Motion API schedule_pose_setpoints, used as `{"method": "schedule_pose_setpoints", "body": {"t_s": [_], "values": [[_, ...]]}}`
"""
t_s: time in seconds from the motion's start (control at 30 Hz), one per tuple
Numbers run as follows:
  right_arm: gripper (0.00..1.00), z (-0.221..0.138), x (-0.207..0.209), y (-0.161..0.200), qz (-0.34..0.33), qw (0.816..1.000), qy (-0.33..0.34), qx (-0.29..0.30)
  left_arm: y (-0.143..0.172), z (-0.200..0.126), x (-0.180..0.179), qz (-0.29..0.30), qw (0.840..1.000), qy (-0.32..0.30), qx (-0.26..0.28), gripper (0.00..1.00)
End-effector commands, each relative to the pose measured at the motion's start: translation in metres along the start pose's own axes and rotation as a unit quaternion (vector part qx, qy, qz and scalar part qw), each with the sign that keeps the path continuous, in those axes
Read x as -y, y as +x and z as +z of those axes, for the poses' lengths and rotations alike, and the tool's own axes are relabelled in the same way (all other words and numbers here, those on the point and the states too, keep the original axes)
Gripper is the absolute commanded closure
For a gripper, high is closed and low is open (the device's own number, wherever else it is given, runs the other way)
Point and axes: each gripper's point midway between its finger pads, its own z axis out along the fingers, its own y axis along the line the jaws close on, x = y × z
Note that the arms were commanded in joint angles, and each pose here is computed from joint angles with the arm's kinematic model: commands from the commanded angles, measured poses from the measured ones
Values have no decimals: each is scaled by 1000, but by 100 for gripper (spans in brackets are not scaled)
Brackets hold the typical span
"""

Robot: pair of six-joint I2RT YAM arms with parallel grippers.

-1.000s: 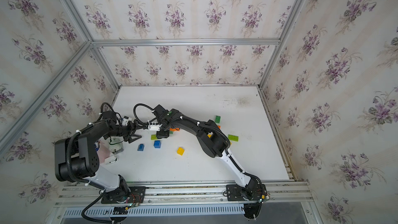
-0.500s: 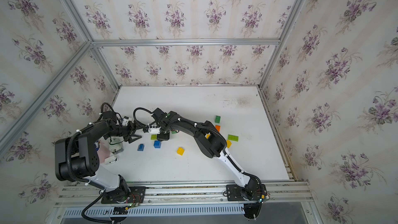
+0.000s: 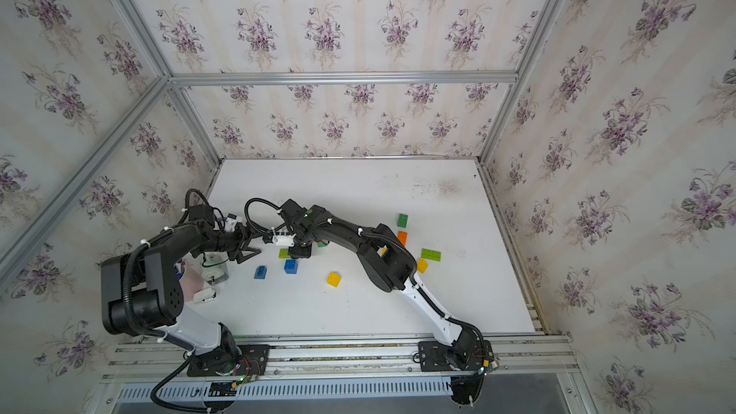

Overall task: Assemble a fork with lego
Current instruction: Pick up the lego brick from the center of the board, then assemble the lego brick with the lego brick.

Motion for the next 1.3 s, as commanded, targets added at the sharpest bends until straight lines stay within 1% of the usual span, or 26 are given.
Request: {"method": "schedule_pose_setpoints", "body": {"t_s": [0.0, 0.27, 0.47, 0.67, 0.97, 1.27], "values": [[66, 5, -3, 9, 2, 1000, -3, -20, 3, 0, 0, 4, 1000, 3, -4, 14], [71, -11, 3, -6, -20, 1000, 19, -3, 2, -4, 2, 1, 1000, 13, 1, 14], [72, -39, 4, -24, -56, 998, 32, 22, 1, -8, 8, 1, 1000, 28, 3, 13], [71, -69, -2, -32, -89, 995, 17, 44, 5, -13, 22, 17, 999, 48, -4, 13], [71, -99, 14, -10, -89, 995, 20, 35, 22, 7, 47, 53, 996, 54, -41, 11], [70, -110, 30, 20, -64, 997, 20, 25, 36, 49, 72, 86, 993, 35, -78, 11]]}}
